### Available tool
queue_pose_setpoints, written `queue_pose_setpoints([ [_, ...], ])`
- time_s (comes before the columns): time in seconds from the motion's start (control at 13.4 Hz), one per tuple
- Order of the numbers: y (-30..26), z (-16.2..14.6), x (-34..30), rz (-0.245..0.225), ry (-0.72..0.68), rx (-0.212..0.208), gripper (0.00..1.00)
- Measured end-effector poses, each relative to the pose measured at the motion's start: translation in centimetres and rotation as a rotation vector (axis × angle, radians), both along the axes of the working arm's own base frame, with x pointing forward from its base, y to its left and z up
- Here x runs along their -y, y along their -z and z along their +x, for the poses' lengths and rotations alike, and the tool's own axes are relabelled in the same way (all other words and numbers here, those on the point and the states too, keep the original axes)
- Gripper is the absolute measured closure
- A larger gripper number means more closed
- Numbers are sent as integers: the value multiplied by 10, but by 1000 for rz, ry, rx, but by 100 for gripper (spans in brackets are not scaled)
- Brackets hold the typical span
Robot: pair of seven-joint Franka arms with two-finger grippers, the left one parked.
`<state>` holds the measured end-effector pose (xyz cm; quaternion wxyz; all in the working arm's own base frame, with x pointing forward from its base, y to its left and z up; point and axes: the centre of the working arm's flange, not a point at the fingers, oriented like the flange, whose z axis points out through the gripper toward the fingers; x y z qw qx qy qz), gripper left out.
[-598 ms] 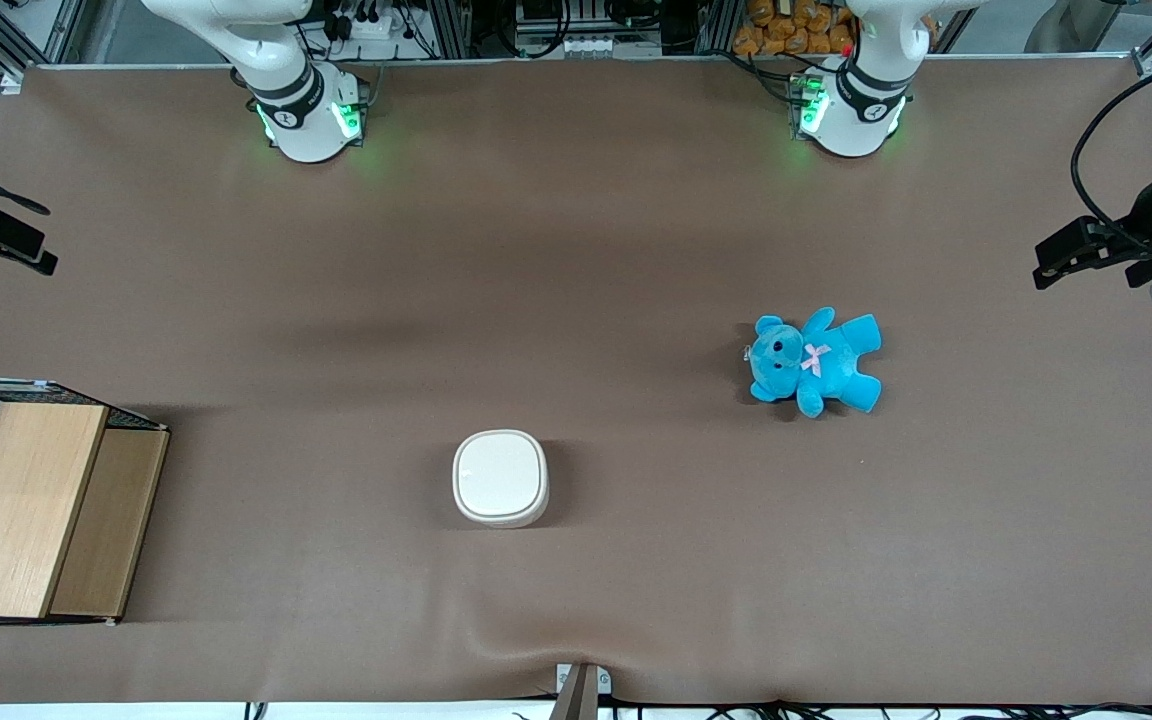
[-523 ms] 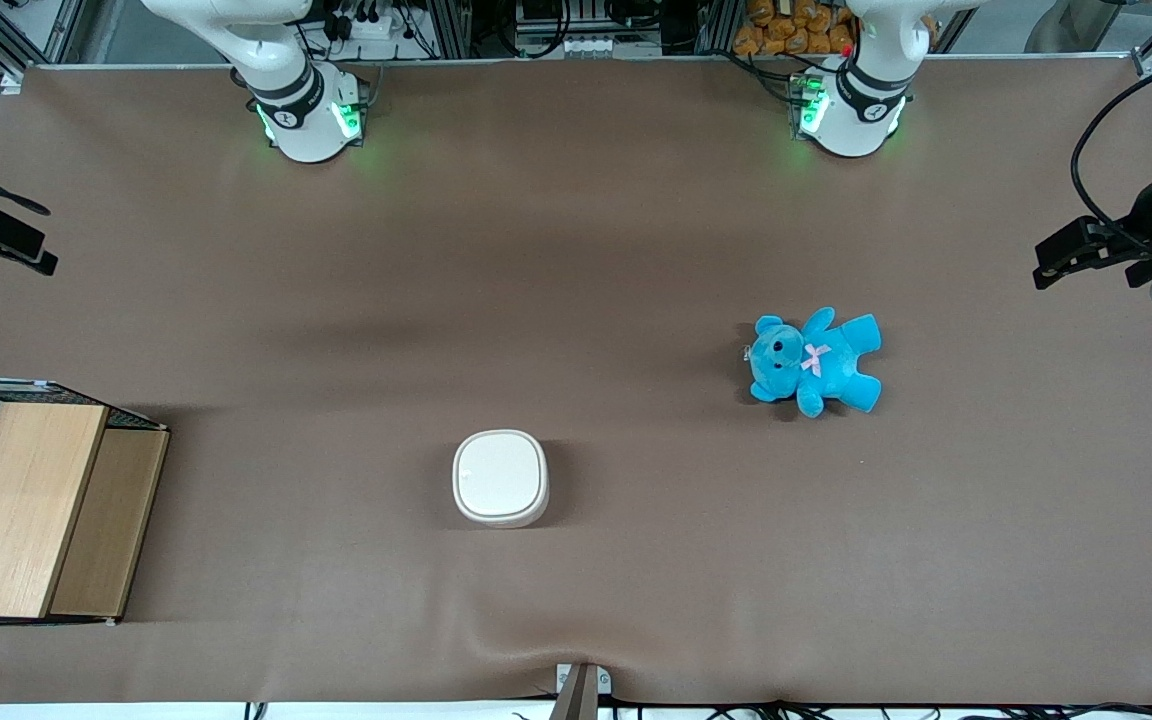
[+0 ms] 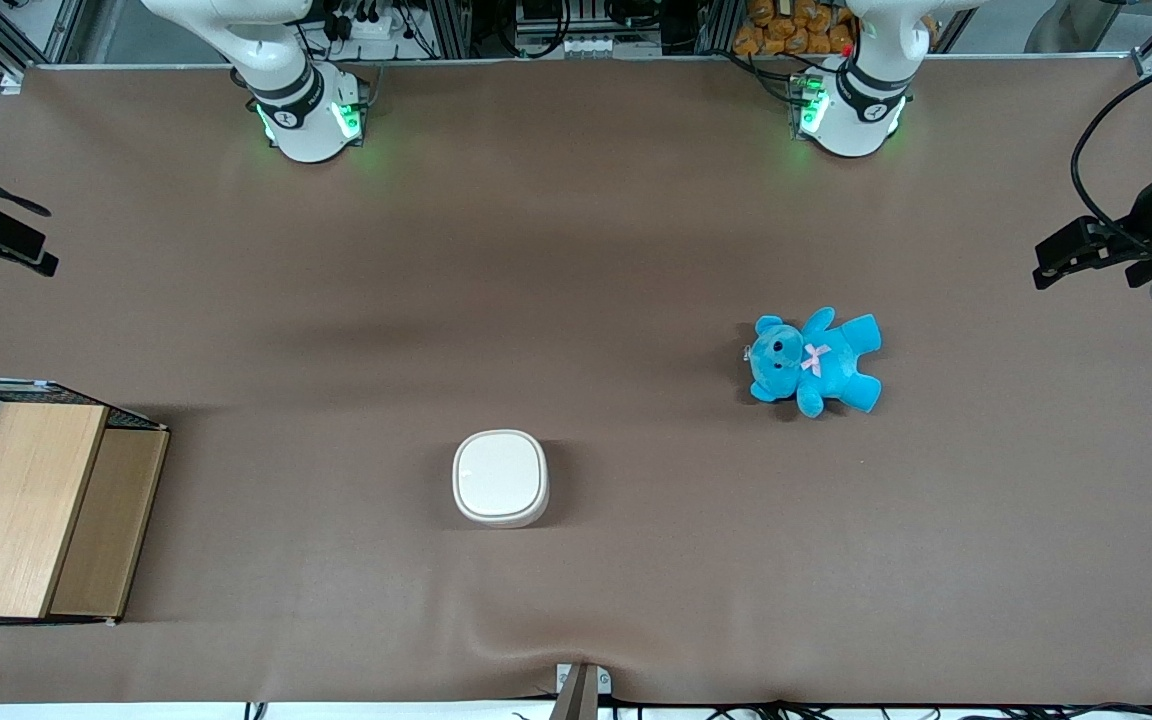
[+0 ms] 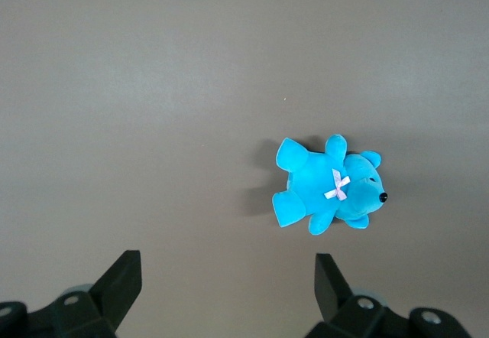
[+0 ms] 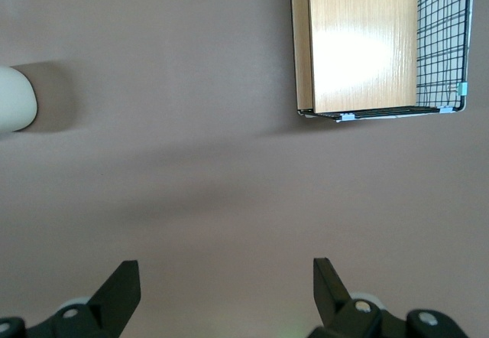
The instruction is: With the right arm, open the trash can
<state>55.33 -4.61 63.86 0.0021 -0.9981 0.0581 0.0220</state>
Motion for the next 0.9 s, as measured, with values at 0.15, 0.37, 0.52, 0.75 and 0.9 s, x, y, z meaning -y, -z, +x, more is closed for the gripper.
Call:
queue_pose_setpoints([
  [0.15, 2, 1, 0, 0, -2, -5, 0],
  [0.37, 2, 1, -3, 4, -90, -5, 0],
  [0.52, 2, 2, -4, 5, -112, -4, 0],
  [0.75, 6, 7, -8, 4, -121, 8, 0],
  [0.9, 14, 13, -19, 3, -110, 1, 0],
])
